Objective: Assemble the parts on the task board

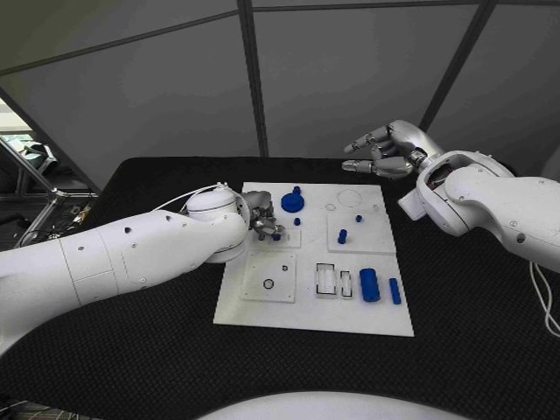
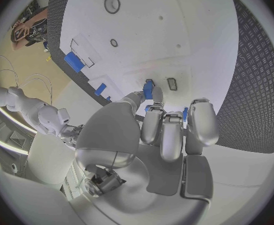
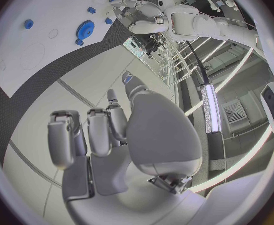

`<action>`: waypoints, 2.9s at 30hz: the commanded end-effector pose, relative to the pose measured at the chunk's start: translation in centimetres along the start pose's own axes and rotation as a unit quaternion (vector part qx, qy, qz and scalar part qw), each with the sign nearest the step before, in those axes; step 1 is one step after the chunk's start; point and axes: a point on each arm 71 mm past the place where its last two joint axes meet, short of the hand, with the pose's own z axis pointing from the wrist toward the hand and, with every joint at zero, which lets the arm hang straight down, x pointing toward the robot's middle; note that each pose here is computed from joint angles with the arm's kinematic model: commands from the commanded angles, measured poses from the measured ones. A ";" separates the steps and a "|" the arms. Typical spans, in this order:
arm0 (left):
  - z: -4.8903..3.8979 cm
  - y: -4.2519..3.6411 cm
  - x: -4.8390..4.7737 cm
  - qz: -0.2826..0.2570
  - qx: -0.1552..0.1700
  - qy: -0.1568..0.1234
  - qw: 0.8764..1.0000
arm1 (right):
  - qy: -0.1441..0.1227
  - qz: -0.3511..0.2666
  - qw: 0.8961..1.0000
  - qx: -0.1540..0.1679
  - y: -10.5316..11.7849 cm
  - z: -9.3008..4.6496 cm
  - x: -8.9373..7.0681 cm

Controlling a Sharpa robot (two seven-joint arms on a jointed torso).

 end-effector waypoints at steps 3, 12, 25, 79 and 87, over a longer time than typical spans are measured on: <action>0.07 0.18 0.57 0.012 -0.008 0.018 1.000 | 0.002 0.001 1.000 -0.005 0.2 0.0 0.0; 0.16 -0.01 0.77 0.014 -0.006 0.026 1.000 | 0.002 0.001 1.000 -0.005 0.2 0.0 -0.1; 0.39 0.16 0.86 0.013 -0.011 0.032 0.999 | 0.001 0.001 1.000 -0.005 0.2 0.0 -0.1; -0.73 0.62 -2.95 -0.061 -0.011 0.013 0.998 | -0.011 0.004 1.000 0.000 -0.2 0.2 -0.4; -0.77 1.09 -5.95 -0.051 -0.024 0.017 0.998 | -0.013 0.004 1.000 0.003 -0.3 0.2 -0.5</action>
